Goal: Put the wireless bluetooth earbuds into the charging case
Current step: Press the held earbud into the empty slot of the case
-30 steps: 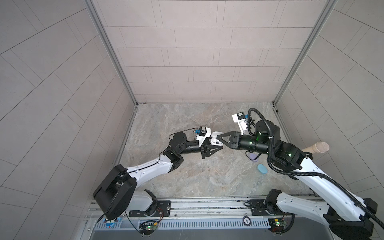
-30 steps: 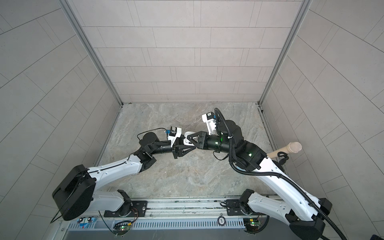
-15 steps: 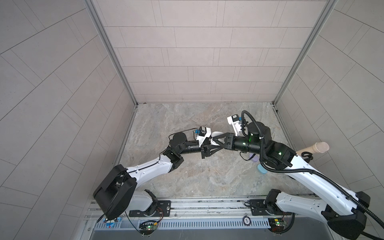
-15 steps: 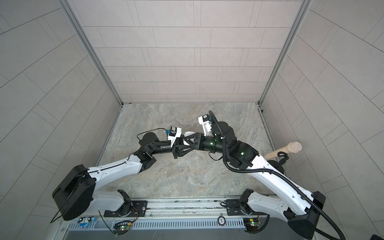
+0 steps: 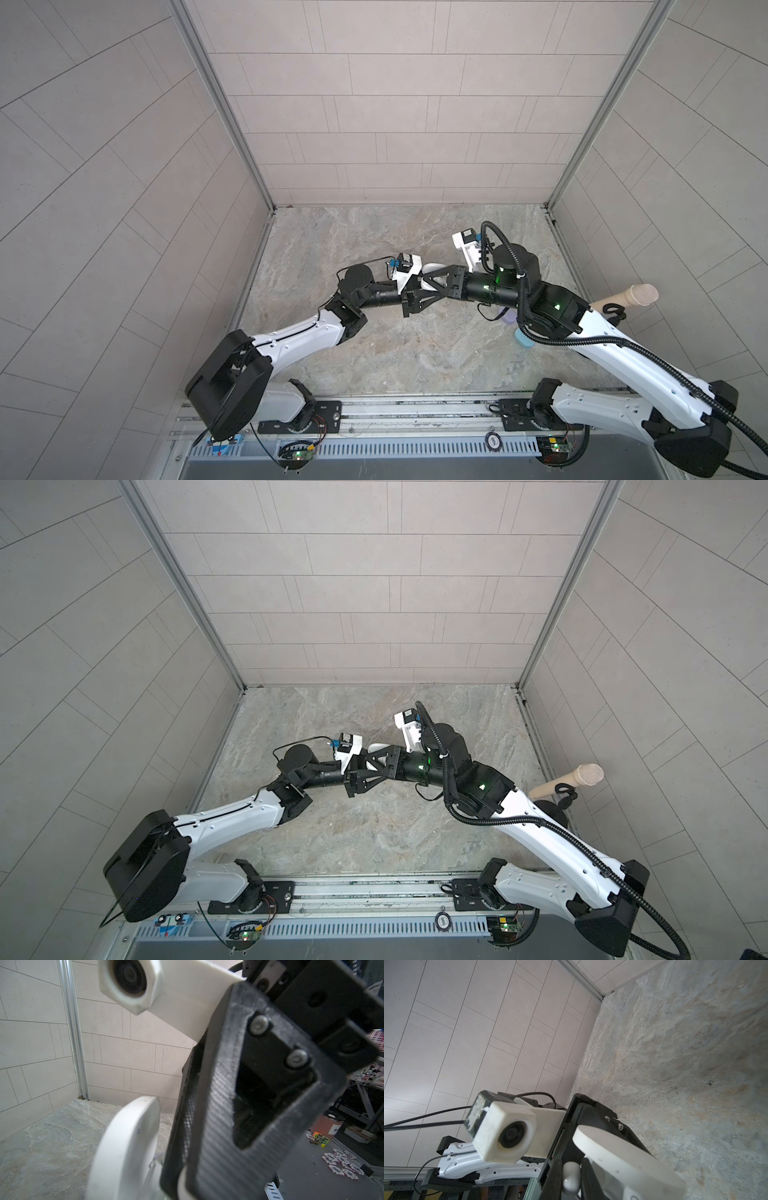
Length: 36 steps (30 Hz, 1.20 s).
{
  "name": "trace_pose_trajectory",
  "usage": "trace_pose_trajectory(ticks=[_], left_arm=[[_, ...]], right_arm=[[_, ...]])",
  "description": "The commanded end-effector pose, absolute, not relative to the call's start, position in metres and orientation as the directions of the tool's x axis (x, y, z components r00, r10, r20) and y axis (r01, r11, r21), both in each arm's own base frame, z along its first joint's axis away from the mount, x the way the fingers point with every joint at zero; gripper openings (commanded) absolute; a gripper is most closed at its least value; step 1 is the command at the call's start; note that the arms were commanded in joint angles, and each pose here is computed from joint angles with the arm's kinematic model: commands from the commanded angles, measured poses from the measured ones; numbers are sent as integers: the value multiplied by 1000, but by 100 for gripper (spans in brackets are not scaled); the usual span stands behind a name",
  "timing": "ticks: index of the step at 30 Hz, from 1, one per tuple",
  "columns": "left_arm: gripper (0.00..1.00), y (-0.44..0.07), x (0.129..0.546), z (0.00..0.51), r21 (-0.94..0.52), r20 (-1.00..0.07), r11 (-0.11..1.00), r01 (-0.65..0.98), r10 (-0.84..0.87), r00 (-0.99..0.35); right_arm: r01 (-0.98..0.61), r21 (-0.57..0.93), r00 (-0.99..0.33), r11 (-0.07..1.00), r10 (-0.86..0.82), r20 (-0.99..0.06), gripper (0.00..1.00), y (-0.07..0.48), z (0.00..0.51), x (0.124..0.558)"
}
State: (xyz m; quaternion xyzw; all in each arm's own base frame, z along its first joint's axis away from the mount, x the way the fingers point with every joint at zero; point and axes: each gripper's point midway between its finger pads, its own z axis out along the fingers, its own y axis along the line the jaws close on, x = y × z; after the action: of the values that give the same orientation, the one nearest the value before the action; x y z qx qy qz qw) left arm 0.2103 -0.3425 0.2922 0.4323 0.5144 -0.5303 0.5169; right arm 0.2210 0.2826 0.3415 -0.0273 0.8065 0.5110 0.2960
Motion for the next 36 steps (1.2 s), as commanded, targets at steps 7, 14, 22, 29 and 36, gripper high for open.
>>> trace_pose_trajectory(ticks=[7,14,22,29,36], left_arm=[[10,-339,200,317,-44,-987,37,998,-158,-38],[10,-337,199,318,-40,-988,39,998,-153,-33],[10,-337,199,318,-39,-987,41,998,-155,-32],[10,-337,199,317,-38,-988,46,998,-152,-31],[10,-337,199,317,-39,-988,46,998,-152,-31]], right_arm=[[-315,795,-818,518,276,-505,7,278,333,226],[-324,784,-803,529,285,-524,5,272,337,225],[-318,797,-822,513,270,-502,5,277,336,222],[-309,793,-827,525,264,-497,5,272,333,217],[-314,807,-826,501,276,-492,5,273,340,216]])
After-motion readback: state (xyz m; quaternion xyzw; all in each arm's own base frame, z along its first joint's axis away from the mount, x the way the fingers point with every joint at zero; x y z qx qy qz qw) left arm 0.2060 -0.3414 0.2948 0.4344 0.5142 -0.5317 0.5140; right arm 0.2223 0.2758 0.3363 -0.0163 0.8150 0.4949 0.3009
